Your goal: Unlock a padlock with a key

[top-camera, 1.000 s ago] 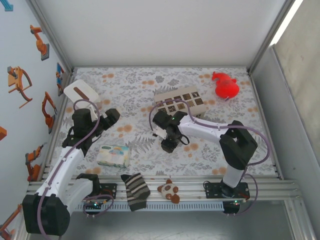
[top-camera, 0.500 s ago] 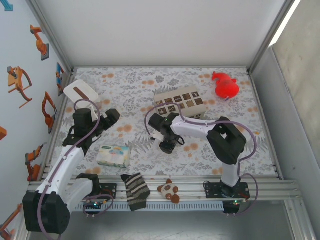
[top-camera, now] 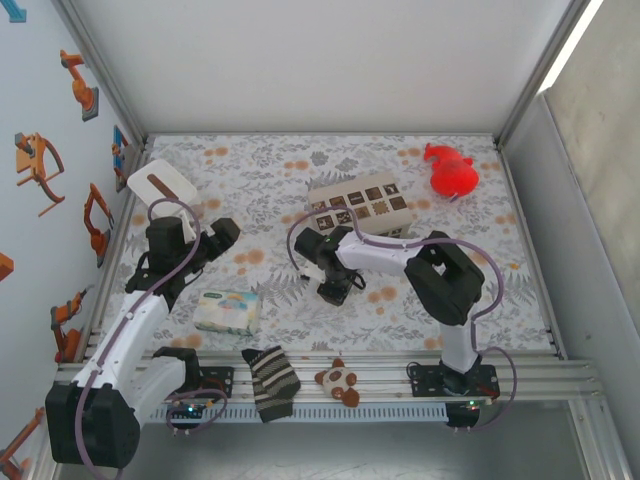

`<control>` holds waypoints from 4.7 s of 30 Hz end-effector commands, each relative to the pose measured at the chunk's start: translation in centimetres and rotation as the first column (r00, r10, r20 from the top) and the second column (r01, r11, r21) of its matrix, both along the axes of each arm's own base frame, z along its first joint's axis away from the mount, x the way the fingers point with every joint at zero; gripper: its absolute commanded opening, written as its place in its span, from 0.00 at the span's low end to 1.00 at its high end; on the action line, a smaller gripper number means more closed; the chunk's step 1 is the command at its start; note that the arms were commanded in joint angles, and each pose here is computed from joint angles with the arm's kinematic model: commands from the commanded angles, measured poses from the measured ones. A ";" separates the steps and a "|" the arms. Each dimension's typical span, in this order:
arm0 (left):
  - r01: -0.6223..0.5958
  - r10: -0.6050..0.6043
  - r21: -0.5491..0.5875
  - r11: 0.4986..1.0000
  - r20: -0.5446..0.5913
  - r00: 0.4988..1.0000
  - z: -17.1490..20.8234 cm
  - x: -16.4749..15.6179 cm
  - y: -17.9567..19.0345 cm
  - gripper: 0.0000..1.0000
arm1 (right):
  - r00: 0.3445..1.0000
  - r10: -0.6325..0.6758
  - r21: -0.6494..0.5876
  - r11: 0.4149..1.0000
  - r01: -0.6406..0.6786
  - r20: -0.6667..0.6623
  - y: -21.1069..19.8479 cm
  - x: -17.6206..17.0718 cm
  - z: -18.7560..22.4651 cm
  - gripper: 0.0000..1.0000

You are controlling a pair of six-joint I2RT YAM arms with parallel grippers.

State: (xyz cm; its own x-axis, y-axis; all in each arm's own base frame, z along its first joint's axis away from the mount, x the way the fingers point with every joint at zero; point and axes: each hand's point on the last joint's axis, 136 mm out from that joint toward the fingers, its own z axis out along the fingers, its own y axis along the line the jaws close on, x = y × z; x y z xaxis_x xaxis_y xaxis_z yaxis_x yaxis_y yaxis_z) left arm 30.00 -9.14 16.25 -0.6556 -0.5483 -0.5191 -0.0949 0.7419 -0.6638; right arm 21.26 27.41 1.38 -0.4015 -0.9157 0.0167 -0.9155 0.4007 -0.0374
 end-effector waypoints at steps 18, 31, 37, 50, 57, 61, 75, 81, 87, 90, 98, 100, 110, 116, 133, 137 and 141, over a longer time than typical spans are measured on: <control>-0.001 0.001 0.015 1.000 0.032 1.000 1.8 -0.1 0.1 0.96 | 0.999 -0.003 0.021 1.000 0.002 0.047 -0.2 0.2 -0.1 0.00; 0.090 -0.084 -0.146 0.985 0.047 0.995 4.2 -0.8 -2.4 0.96 | 0.973 -0.090 0.358 0.934 0.008 0.211 1.3 3.1 6.6 0.00; 0.168 -0.152 -0.342 0.924 0.072 0.986 6.8 -1.0 -5.2 0.96 | 0.933 -0.219 0.593 0.805 0.008 0.286 2.6 5.5 12.0 0.00; 0.507 -0.460 -0.297 0.809 0.218 0.861 12.1 -2.1 -14.3 0.75 | 0.829 -0.265 0.753 0.607 -0.253 0.492 4.2 6.1 20.9 0.00; 0.578 -0.537 -0.258 0.774 0.216 0.815 11.6 -1.2 -17.5 0.58 | 0.824 -0.211 0.735 0.600 -0.315 0.526 4.4 4.7 22.1 0.00; 0.620 -0.583 -0.255 0.743 0.209 0.785 11.4 -1.0 -19.3 0.55 | 0.820 -0.196 0.726 0.602 -0.332 0.537 4.5 4.2 22.2 0.00; 0.679 -0.668 -0.247 0.692 0.137 0.731 9.2 -1.5 -22.4 0.41 | 0.800 -0.198 0.705 0.619 -0.346 0.566 4.6 4.4 22.3 0.00; 0.696 -0.694 -0.222 0.683 0.103 0.713 8.5 -1.9 -22.8 0.33 | 0.791 -0.210 0.701 0.625 -0.343 0.575 4.6 4.8 22.3 0.00; 0.701 -0.700 -0.214 0.680 0.097 0.708 8.2 -2.1 -23.0 0.27 | 0.781 -0.223 0.691 0.642 -0.332 0.583 4.4 5.3 22.3 0.00; 0.701 -0.699 -0.213 0.680 0.097 0.708 8.3 -2.1 -23.0 0.23 | 0.781 -0.224 0.688 0.648 -0.327 0.583 4.4 5.4 22.1 0.00; 0.707 -0.703 -0.208 0.676 0.109 0.703 8.6 -2.1 -23.2 0.09 | 0.780 -0.230 0.682 0.661 -0.314 0.582 4.3 5.6 21.7 0.00; 0.708 -0.702 -0.204 0.677 0.110 0.703 8.6 -2.1 -23.1 0.05 | 0.778 -0.234 0.681 0.664 -0.310 0.583 4.2 5.7 21.7 0.00; 0.652 -0.640 -0.065 0.755 0.143 0.755 9.7 -1.4 -20.6 0.00 | 0.824 -0.289 0.777 0.574 -0.259 0.488 3.9 4.8 23.0 0.14; 0.606 -0.595 -0.009 0.796 0.175 0.784 11.0 -0.7 -17.9 0.00 | 0.895 -0.405 0.958 0.278 -0.076 0.189 1.7 6.0 26.2 0.26; 0.661 -0.620 0.007 0.750 0.355 0.700 16.0 -1.7 -16.6 0.00 | 0.958 -0.121 0.960 -0.138 0.243 -0.260 6.8 6.0 29.6 0.53; 0.667 -0.624 0.000 0.745 0.354 0.696 16.0 -1.7 -16.8 0.00 | 0.961 -0.097 0.958 -0.150 0.243 -0.259 7.3 5.5 29.9 0.54; 0.673 -0.626 -0.007 0.740 0.357 0.693 16.1 -1.8 -16.9 0.00 | 0.960 -0.086 0.956 -0.153 0.251 -0.266 7.8 5.4 29.8 0.54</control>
State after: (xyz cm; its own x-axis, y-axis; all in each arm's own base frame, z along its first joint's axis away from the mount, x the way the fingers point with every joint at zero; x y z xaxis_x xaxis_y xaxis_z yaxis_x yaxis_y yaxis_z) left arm 28.48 -25.78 30.22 -0.7278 -0.1194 -0.6754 0.5501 0.4864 -0.6788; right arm 26.97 34.73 28.76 -0.6478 0.1296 -0.7507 -0.7424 0.1141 0.6602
